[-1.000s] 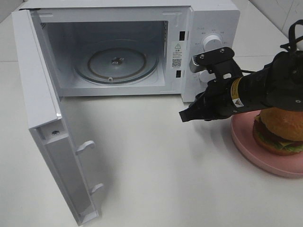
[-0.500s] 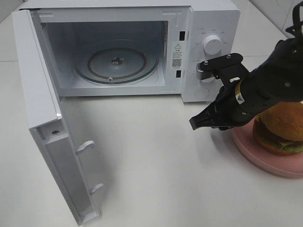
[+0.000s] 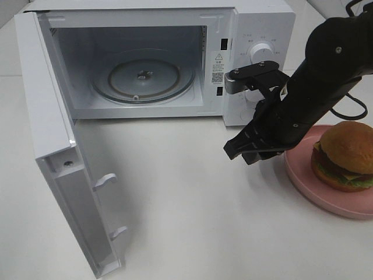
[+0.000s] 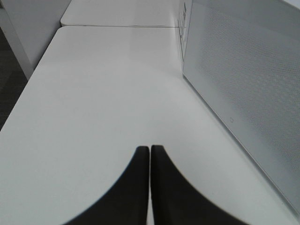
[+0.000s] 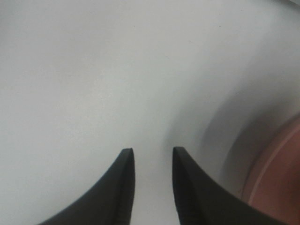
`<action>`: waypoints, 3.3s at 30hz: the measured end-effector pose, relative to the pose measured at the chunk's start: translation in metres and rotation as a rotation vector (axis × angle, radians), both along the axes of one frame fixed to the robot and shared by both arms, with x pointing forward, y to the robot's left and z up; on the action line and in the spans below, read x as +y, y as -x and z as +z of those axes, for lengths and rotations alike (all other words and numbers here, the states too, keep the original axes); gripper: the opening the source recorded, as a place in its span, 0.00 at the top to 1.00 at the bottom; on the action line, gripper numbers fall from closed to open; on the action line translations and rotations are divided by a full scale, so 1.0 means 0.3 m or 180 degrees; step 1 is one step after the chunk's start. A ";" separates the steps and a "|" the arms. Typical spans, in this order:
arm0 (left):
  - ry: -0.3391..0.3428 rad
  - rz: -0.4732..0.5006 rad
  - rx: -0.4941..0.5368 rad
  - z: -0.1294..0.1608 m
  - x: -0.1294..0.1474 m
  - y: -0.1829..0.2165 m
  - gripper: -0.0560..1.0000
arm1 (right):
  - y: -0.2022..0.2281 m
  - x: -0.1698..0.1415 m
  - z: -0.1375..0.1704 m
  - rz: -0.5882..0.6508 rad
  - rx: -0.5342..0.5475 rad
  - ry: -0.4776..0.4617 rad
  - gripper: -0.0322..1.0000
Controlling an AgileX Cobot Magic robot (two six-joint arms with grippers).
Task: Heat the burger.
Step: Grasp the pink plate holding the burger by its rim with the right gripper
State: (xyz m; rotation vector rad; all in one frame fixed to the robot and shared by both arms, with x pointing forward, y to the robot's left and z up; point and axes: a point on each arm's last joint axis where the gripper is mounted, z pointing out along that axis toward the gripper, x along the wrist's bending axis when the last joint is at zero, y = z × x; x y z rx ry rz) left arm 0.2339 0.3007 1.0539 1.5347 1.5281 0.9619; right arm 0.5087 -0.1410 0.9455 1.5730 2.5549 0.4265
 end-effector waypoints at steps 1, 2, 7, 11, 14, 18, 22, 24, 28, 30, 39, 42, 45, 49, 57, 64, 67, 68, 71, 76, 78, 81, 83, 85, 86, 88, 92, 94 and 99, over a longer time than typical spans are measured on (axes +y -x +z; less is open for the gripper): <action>0.0000 0.0000 0.0000 0.000 0.000 0.000 0.95 | 0.000 0.000 0.000 -0.0002 0.0001 -0.0002 0.72; 0.0000 0.0000 0.0000 0.000 0.000 0.000 0.95 | 0.000 0.000 0.000 -0.0002 0.0001 -0.0002 0.72; 0.0000 0.0000 0.0000 0.000 0.000 0.000 0.95 | 0.000 0.000 0.000 -0.0004 0.0002 -0.0004 0.71; 0.0000 0.0000 0.0000 0.000 0.000 0.000 0.95 | 0.000 0.000 0.000 -0.0004 0.0002 -0.0004 0.71; 0.0000 0.0000 0.0000 0.000 0.000 0.000 0.95 | 0.000 0.000 0.000 0.0011 0.0000 -0.0001 0.71; 0.0000 0.0000 0.0000 0.000 0.000 0.000 0.95 | 0.000 0.000 0.000 0.0014 -0.0004 -0.0001 0.71; 0.0000 0.0000 0.0000 0.000 0.000 0.000 0.95 | -0.002 0.001 0.001 0.0021 -0.0026 -0.0001 0.69; 0.0000 0.0000 0.0000 0.000 0.000 0.000 0.95 | -0.002 0.000 0.000 0.0009 -0.0023 0.0002 0.67; 0.0000 0.0000 0.0000 0.000 0.000 0.000 0.95 | -0.002 -0.006 -0.001 -0.0054 -0.0017 0.0057 0.54; 0.0000 0.0000 0.0000 0.000 0.000 0.000 0.95 | -0.003 -0.008 -0.001 -0.0074 -0.0023 0.0069 0.51; 0.0000 0.0000 0.0000 0.000 0.000 0.000 0.95 | -0.042 -0.094 0.011 -0.0531 0.0138 0.0131 0.23; 0.0000 0.0000 0.0000 0.000 0.000 0.000 0.95 | -0.045 -0.104 0.010 -0.0550 0.0152 0.0152 0.22; 0.0000 0.0000 0.0000 0.000 0.000 0.000 0.95 | -0.046 -0.106 0.010 -0.0533 0.0143 0.0174 0.22; 0.0000 0.0000 0.0000 0.000 0.000 0.000 0.95 | -0.052 -0.119 0.008 -0.0564 0.0140 0.0188 0.22; 0.0000 0.0000 0.0000 0.000 0.000 0.000 0.95 | -0.078 -0.173 -0.029 -0.0718 0.0249 0.0255 0.24; 0.0000 0.0000 0.0000 0.000 0.000 0.000 0.95 | -0.093 -0.167 -0.134 -0.0710 0.0455 0.0355 0.24; 0.0000 0.0000 0.0000 0.000 0.000 0.000 0.95 | -0.108 -0.164 -0.157 -0.0685 0.0424 0.0367 0.25; 0.0000 0.0000 0.0000 0.000 0.000 0.000 0.95 | -0.108 -0.164 -0.157 -0.0685 0.0424 0.0367 0.25; 0.0000 0.0000 0.0000 0.000 0.000 0.000 0.95 | -0.119 -0.162 -0.167 -0.0653 0.0370 0.0374 0.28; 0.0000 0.0000 0.0000 0.000 0.000 0.000 0.95 | -0.129 -0.163 -0.193 -0.0562 0.0364 0.0441 0.34; 0.0000 0.0000 0.0000 0.000 0.000 0.000 0.95 | -0.133 -0.163 -0.196 -0.0525 0.0356 0.0463 0.35; 0.0000 0.0000 0.0000 0.000 0.000 0.000 0.95 | -0.134 -0.163 -0.196 -0.0507 0.0351 0.0473 0.35; 0.0000 0.0000 0.0000 0.000 0.000 0.000 0.95 | -0.134 -0.163 -0.196 -0.0498 0.0350 0.0475 0.35; 0.0000 0.0000 0.0000 0.000 0.000 0.000 0.95 | -0.133 -0.163 -0.196 -0.0498 0.0353 0.0476 0.35; 0.0000 0.0000 0.0000 0.000 0.000 0.000 0.95 | -0.133 -0.163 -0.196 -0.0498 0.0353 0.0476 0.35; 0.0000 0.0000 0.0000 0.000 0.000 0.000 0.95 | -0.133 -0.163 -0.194 -0.0498 0.0353 0.0477 0.35; 0.0000 0.0000 0.0000 0.000 0.000 0.000 0.95 | -0.133 -0.163 -0.185 -0.0499 0.0333 0.0468 0.35; 0.0000 0.0000 0.0000 0.000 0.000 0.000 0.95 | -0.131 -0.162 -0.172 -0.0523 0.0320 0.0437 0.35; 0.0000 0.0000 0.0000 0.000 0.000 0.000 0.95 | -0.111 -0.163 -0.149 -0.0605 0.0401 0.0383 0.35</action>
